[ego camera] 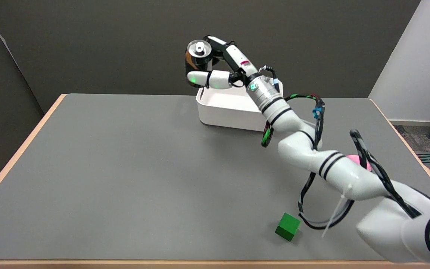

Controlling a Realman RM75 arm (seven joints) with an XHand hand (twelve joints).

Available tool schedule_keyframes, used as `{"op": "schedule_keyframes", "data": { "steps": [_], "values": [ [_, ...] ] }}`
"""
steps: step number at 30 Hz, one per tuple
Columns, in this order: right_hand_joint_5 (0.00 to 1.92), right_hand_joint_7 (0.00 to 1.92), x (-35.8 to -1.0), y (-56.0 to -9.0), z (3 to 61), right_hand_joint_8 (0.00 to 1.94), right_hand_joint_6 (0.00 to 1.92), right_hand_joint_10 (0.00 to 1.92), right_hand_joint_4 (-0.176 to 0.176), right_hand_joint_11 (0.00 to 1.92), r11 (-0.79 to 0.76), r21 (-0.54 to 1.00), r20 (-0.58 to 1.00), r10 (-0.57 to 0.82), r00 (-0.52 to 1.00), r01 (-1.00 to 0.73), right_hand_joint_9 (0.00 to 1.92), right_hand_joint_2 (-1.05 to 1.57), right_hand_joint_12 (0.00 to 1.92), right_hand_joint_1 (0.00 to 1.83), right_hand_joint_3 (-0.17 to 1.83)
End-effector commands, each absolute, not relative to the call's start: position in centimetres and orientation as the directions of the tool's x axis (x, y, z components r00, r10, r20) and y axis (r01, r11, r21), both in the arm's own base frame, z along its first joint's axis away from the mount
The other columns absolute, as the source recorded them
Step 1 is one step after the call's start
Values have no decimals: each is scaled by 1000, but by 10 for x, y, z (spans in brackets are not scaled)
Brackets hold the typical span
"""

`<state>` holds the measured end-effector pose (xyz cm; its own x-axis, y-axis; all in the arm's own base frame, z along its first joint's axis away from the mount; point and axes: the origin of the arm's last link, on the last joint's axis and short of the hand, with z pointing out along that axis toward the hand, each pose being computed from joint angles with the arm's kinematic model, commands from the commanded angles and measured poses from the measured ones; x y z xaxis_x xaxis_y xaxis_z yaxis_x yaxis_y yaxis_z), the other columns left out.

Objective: Place the black can into the white box.

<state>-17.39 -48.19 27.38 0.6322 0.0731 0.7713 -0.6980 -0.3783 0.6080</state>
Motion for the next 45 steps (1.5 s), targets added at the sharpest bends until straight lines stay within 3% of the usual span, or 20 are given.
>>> {"op": "schedule_keyframes", "data": {
  "steps": [1,11,25,27,28,32,34,36,38,45],
  "values": [
    [585,625,-183,-536,333,827,1602,1058,164,313,-82,729,683,154,715,-679,519,1191,1401,810,302],
    [574,607,-217,-523,365,804,1618,1037,165,286,39,682,716,166,678,-730,495,1196,1376,800,306],
    [556,606,-233,-516,361,782,1638,1001,175,289,52,703,701,116,704,-709,499,1215,1363,781,287],
    [421,593,-230,-516,359,734,1238,983,146,286,37,716,691,109,715,-697,483,871,1349,892,791],
    [384,559,-229,-515,359,669,1083,951,139,277,28,724,683,106,723,-689,458,795,1339,902,890],
    [323,433,-223,-513,358,465,735,803,126,216,0,742,667,104,738,-671,351,735,1279,834,925],
    [234,331,-221,-511,359,403,506,689,101,135,-12,745,664,105,740,-667,256,662,1180,718,997],
    [228,316,-220,-510,359,358,476,662,97,103,-21,747,663,107,741,-665,231,655,1192,734,969],
    [173,245,-218,-509,359,335,451,606,90,74,-32,748,662,111,741,-663,151,632,1108,627,1008],
    [161,207,-222,-504,361,271,370,546,81,16,-30,752,658,103,746,-659,107,622,1134,636,927]
  ]
}}
